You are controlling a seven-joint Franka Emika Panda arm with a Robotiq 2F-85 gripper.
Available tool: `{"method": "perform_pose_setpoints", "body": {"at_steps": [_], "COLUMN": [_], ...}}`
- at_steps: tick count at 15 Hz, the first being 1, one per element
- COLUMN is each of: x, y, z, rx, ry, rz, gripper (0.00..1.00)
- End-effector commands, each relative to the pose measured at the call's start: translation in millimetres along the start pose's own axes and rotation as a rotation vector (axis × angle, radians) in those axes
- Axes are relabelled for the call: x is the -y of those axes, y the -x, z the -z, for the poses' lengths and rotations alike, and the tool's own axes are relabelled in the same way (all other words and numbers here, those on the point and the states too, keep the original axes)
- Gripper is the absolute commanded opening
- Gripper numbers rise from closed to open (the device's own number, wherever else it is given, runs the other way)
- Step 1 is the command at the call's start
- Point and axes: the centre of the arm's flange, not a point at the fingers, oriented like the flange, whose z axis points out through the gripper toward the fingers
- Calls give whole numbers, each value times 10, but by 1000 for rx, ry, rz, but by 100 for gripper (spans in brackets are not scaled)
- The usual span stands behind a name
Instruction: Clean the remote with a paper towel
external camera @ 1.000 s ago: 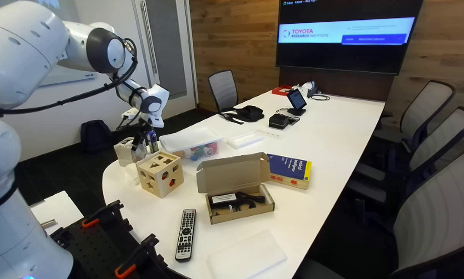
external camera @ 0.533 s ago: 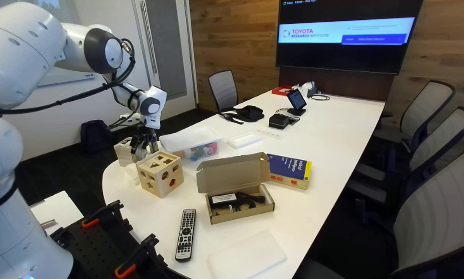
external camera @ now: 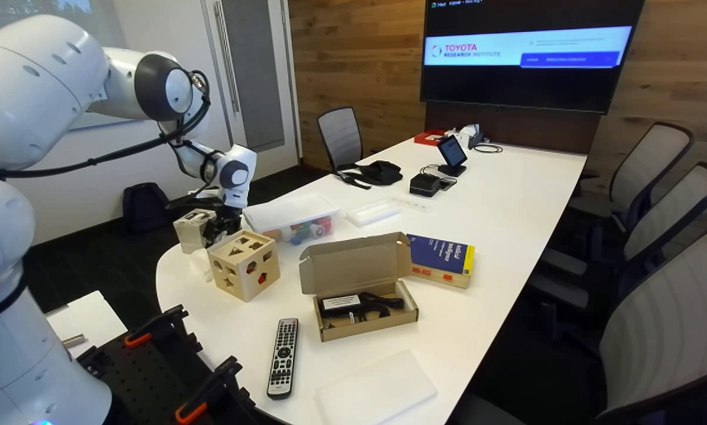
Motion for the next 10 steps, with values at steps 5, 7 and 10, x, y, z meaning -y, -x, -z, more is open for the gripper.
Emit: {"method": "perform_pose_setpoints", "body": {"at_steps": [5, 7, 10], "x": [117, 131, 137], "y": [-176, -175, -180], "z": [-207, -237, -252], "rx": [-96, -107, -107], "ry": [21, 13, 0], "rz": [45, 68, 86], "gripper": [74, 58, 34]}}
